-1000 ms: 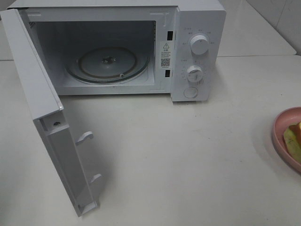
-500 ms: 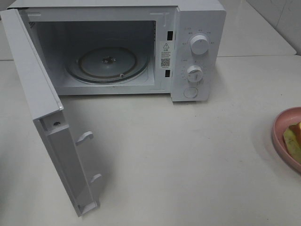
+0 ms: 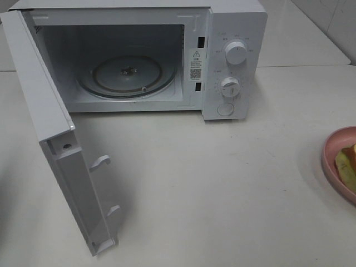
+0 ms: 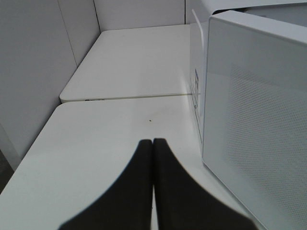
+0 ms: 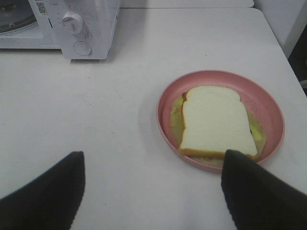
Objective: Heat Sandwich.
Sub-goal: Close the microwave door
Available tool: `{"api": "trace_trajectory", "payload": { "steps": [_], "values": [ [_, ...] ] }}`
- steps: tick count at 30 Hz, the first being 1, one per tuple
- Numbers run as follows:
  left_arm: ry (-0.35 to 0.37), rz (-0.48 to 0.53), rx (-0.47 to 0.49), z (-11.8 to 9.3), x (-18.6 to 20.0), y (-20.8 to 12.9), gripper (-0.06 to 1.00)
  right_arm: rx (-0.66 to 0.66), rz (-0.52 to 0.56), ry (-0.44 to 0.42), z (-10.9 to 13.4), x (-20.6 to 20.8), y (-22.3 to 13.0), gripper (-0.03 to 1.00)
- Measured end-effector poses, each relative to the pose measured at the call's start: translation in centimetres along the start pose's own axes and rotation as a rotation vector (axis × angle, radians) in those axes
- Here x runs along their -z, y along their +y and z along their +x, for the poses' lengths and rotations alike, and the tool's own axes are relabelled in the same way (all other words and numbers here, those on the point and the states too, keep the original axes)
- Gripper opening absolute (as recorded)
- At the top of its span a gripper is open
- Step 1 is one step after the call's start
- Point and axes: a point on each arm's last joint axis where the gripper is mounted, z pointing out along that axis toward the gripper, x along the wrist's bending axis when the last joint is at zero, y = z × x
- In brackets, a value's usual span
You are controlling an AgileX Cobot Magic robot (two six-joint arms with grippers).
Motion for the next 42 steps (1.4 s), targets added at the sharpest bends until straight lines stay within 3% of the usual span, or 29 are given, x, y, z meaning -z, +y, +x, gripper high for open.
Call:
{"api": "trace_trajectory", "payload": {
  "steps": [7, 13, 20, 35, 42],
  "values": [
    [-0.053, 0.029, -0.011, -0.8, -1.9, -0.8, 0.00, 0.000, 0.000, 0.000, 0.0, 0.0, 0.0, 0.76],
    [-0.198, 0.029, -0.087, -3.2, -3.9, -1.2, 0.00, 0.000, 0.000, 0.000, 0.0, 0.0, 0.0, 0.76],
    [-0.301, 0.041, -0.100, -5.7, -5.8, -2.0, 0.00, 0.000, 0.000, 0.000, 0.0, 0.0, 0.0, 0.76],
    [-0.450, 0.022, -0.113, -11.1, -9.7, -1.4, 0.00, 0.000, 0.000, 0.000, 0.0, 0.0, 0.0, 0.76],
    [-0.482, 0.009, -0.095, -13.5, -11.0, -1.0, 0.00, 0.000, 0.000, 0.000, 0.0, 0.0, 0.0, 0.76]
  ]
}}
